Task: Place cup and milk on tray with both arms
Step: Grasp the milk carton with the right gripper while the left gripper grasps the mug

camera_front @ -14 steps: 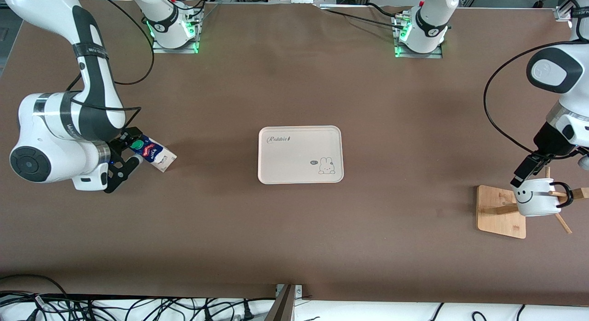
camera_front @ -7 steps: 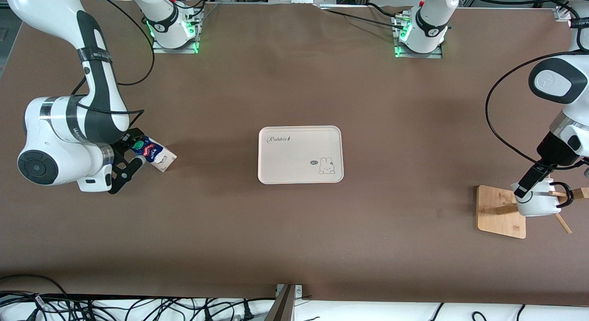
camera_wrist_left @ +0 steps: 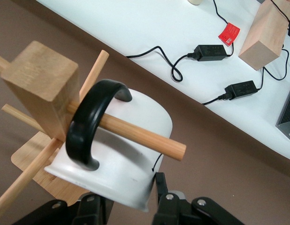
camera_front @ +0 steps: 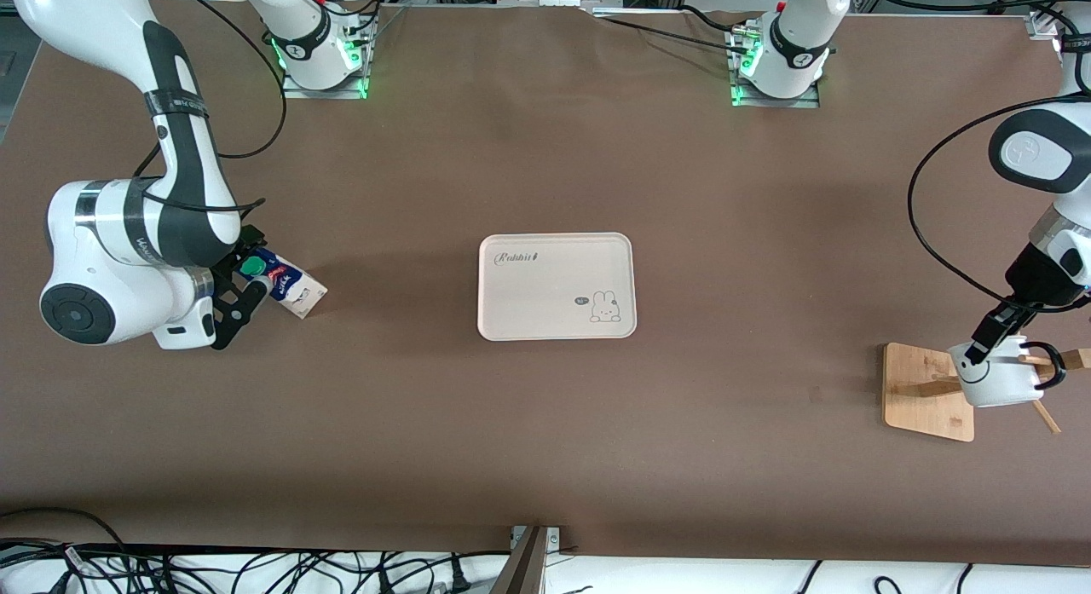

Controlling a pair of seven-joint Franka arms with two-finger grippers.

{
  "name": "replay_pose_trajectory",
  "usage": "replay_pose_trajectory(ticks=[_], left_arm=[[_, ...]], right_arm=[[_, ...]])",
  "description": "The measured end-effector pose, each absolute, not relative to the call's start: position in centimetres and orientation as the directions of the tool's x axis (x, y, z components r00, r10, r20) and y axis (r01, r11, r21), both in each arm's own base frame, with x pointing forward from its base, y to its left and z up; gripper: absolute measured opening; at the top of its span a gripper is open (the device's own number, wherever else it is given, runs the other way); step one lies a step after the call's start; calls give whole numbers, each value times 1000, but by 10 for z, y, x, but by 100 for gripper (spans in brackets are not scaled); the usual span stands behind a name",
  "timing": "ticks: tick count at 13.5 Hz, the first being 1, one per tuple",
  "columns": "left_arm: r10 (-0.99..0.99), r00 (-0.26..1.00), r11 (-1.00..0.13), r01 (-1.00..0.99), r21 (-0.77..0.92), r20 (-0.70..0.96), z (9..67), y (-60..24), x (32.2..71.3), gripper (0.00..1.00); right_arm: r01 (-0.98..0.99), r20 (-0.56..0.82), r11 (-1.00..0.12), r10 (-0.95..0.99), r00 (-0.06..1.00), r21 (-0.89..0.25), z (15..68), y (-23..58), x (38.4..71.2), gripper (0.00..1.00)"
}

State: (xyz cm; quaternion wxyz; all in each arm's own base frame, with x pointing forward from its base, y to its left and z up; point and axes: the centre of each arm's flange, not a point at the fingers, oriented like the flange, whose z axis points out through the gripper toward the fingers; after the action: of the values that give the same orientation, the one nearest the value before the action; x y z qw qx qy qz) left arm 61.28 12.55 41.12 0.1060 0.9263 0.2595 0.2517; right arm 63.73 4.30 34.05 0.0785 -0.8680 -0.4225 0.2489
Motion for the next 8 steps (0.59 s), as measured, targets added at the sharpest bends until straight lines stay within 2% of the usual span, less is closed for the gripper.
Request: replay_pose_trajectory(ticks=[3,4,6,8], left_arm=[[534,739,-843,427,327,411,411,125,613,37],[532,740,-844,424,329,413,412,123,614,31],[524,741,-848,411,333,419,417,116,616,12],[523,740,-849,408,335,423,420,116,617,9]], right_arm=[[698,-366,-621,780,507,-356,340,42,636,100],[698,-366,-621,780,507,-356,340,42,636,100],[700,-363,-620,781,508,-354,336,42,636,100],[705,-356,-619,781,512,-345,323,41,635,100]])
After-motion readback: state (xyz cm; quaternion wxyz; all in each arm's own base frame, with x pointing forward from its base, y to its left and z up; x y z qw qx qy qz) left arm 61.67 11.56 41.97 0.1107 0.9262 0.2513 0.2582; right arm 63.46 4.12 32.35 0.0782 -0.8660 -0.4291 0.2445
